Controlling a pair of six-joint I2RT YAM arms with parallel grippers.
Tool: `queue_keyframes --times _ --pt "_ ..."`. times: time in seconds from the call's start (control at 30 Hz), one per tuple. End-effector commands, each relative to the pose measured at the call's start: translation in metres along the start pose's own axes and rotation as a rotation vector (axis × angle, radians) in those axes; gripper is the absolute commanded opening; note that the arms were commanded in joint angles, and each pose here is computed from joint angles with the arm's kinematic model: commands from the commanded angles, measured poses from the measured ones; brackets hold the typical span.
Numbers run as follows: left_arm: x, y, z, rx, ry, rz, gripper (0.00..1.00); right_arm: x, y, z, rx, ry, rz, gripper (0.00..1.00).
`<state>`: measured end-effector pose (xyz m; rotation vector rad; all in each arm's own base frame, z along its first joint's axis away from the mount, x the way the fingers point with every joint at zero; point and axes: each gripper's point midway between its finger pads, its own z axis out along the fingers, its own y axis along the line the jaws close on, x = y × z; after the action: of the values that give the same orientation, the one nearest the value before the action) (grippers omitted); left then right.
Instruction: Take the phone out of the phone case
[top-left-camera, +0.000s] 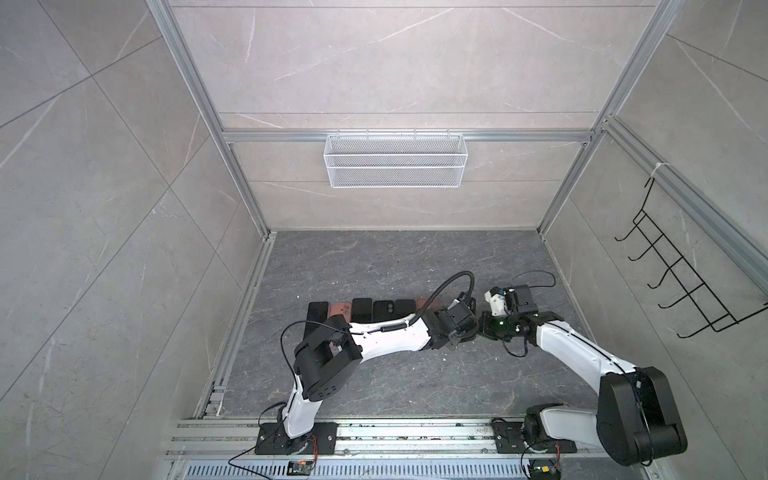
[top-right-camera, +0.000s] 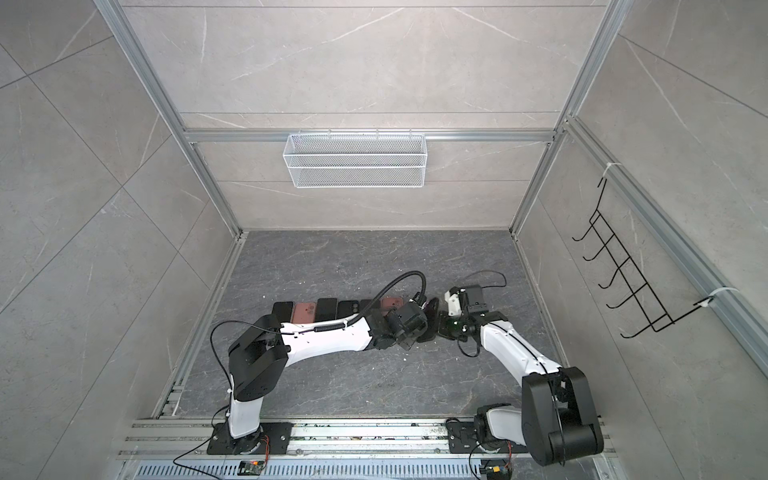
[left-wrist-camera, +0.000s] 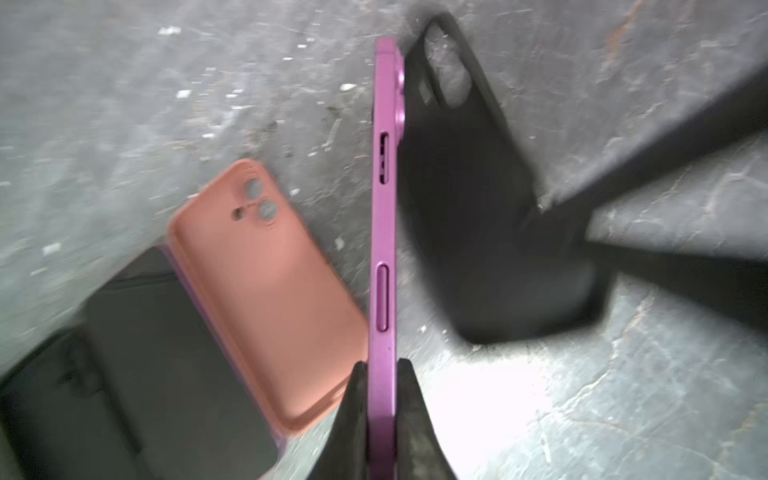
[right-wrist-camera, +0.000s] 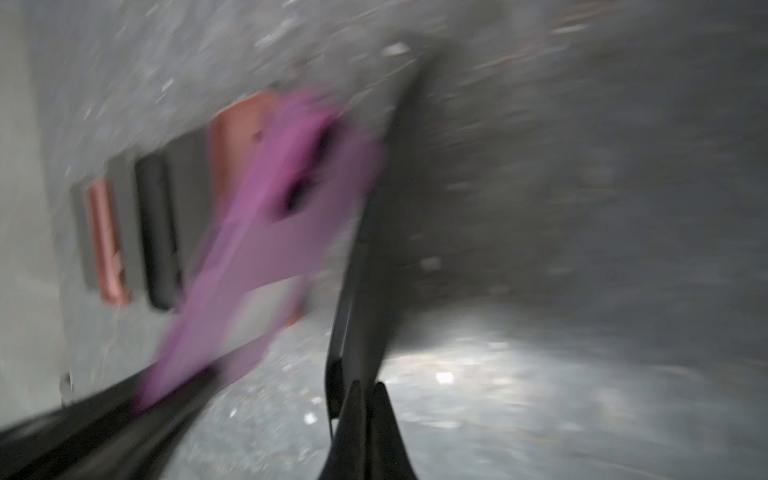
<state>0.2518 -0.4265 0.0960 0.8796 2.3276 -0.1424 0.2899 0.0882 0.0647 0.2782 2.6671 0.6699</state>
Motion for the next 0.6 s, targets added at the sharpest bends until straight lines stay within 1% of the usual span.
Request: queue_keyframes --times 0.0,0.13,0.27,0.47,0.57 --pt "-0.042 0.010 -0.047 -0.094 -0.130 -0.048 0.00 -0.003 -0.024 -0.002 0.037 0.010 0.039 0.00" --pt "-0.042 0.005 -0.036 -0.138 -0.082 -0.012 0.00 -0.002 -0.023 -0.006 0.029 0.047 0.025 0.00" --pt "-0.039 0.006 -0.021 -0.217 -0.017 0.031 0.00 0.001 -0.025 -0.011 0.056 0.062 0.023 0.00" --pt "-0.043 -0.008 -0.008 -0.278 0.003 0.100 0.00 0.001 -0.032 -0.017 0.115 0.074 0.028 0.00" --pt "-0.036 -0.006 -0.001 -0.332 0.028 0.130 0.00 0.000 -0.036 -0.019 0.144 0.084 0.028 0.00"
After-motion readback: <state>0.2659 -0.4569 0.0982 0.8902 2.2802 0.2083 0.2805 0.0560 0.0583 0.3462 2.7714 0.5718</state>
